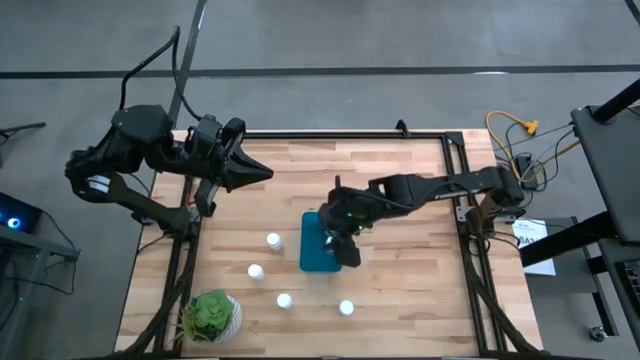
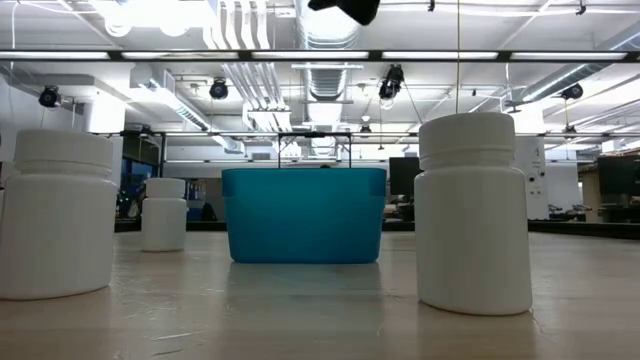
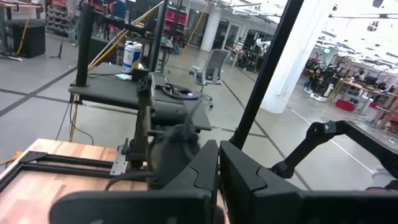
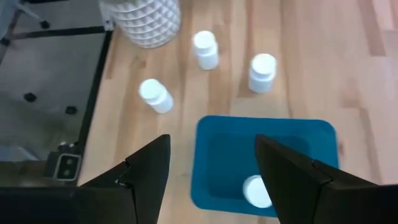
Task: Pick and place pill bottles into a basket
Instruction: Put the pill bottle into the bin
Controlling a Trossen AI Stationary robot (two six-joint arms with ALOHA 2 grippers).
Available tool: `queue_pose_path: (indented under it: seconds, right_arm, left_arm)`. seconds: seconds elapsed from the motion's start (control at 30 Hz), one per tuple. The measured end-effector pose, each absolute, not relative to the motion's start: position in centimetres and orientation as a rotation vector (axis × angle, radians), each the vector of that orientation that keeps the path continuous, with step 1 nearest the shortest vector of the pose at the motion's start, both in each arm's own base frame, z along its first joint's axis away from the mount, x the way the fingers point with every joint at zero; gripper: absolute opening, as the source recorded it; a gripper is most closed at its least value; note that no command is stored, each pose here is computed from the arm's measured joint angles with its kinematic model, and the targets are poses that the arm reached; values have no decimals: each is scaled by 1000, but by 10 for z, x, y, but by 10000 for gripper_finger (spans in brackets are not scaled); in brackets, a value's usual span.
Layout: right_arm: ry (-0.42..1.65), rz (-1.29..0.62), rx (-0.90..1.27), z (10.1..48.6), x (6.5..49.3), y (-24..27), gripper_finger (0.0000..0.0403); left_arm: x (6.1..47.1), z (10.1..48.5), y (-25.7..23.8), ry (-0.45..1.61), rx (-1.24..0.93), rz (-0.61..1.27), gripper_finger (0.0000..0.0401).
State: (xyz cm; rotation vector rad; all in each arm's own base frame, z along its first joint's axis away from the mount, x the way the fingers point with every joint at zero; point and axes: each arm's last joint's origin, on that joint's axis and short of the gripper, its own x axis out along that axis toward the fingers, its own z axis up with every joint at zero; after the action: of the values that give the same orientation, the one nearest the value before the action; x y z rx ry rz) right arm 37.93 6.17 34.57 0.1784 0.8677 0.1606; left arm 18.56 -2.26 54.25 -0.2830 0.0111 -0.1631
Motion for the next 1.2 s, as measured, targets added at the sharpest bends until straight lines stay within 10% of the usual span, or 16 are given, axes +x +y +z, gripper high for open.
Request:
queue_pose_path:
  seconds: [1.2]
  right_arm:
    - [784, -10, 636, 352, 361, 158, 224]
  left_arm:
    - [172, 546, -30, 44, -324, -461, 0]
